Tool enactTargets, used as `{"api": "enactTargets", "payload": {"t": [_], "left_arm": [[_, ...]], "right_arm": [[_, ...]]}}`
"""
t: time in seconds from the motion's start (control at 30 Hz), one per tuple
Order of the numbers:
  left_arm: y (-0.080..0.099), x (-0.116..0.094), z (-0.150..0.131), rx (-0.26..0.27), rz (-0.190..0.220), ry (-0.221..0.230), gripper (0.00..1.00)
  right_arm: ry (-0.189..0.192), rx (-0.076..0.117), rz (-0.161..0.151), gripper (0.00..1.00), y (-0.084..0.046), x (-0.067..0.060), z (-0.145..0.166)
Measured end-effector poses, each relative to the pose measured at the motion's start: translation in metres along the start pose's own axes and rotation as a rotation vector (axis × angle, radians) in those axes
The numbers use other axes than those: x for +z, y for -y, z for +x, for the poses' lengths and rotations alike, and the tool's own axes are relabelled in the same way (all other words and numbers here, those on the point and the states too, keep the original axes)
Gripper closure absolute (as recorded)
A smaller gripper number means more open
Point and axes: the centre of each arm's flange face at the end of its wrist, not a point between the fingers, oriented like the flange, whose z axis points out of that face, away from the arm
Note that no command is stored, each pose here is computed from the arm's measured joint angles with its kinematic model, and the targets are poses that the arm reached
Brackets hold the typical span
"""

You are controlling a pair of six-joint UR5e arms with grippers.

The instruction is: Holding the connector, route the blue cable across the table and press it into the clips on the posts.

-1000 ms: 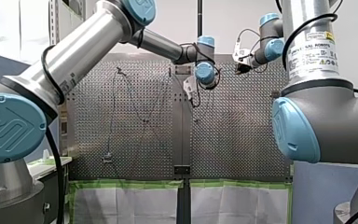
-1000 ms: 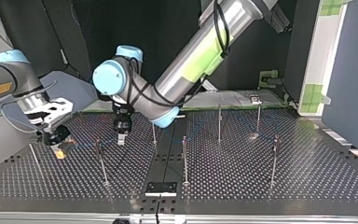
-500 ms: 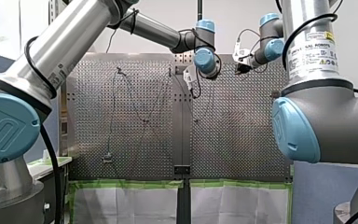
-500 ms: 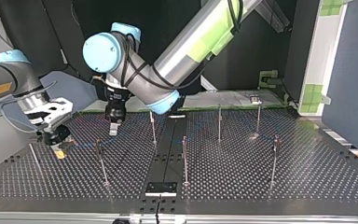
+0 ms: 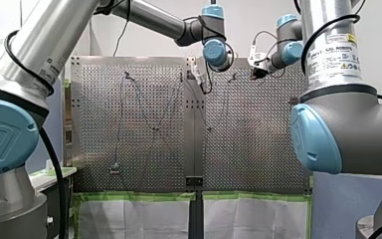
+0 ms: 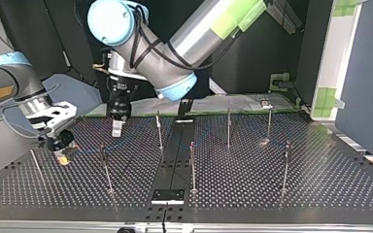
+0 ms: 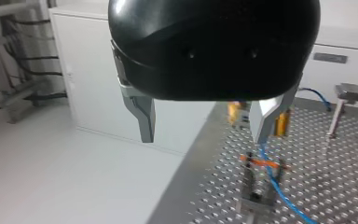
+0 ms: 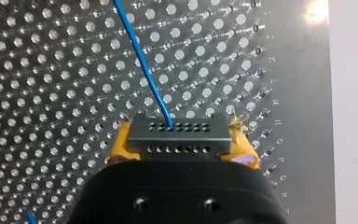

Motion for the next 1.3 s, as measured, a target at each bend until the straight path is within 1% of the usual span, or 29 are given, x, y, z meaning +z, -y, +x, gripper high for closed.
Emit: {"api": "enactTargets", "payload": {"t": [0.13,0.37,0.73,1.03,1.1,1.17,1.23,1.3], "left_arm": [[0.002,-0.015,-0.014,-0.049,0.011,0.036,0.0],[0.001,-0.035,-0.036,-0.111,0.028,0.092,0.0],[-0.008,-0.066,-0.069,-0.173,0.056,0.178,0.0],[-0.013,-0.096,-0.092,-0.246,0.091,0.245,0.0],[-0.013,-0.102,-0.093,-0.263,0.094,0.253,0.0],[-0.015,-0.107,-0.086,-0.28,0.091,0.254,0.0],[-0.019,-0.107,-0.076,-0.291,0.087,0.25,0.0],[-0.024,-0.106,-0.059,-0.296,0.079,0.24,0.0]], "right_arm": [[0.001,-0.001,0.006,1.0,0.004,0.001,-0.001],[0.005,-0.001,0.014,1.0,0.008,0.002,-0.002],[0.007,-0.003,0.019,1.0,0.012,0.002,-0.003],[0.009,-0.003,0.024,1.0,0.016,0.003,-0.004],[0.009,-0.003,0.024,1.0,0.016,0.003,-0.004],[0.009,-0.003,0.024,1.0,0.016,0.003,-0.004],[0.008,-0.004,0.023,1.0,0.016,0.003,-0.004],[0.008,-0.004,0.023,1.0,0.016,0.003,-0.004]]}}
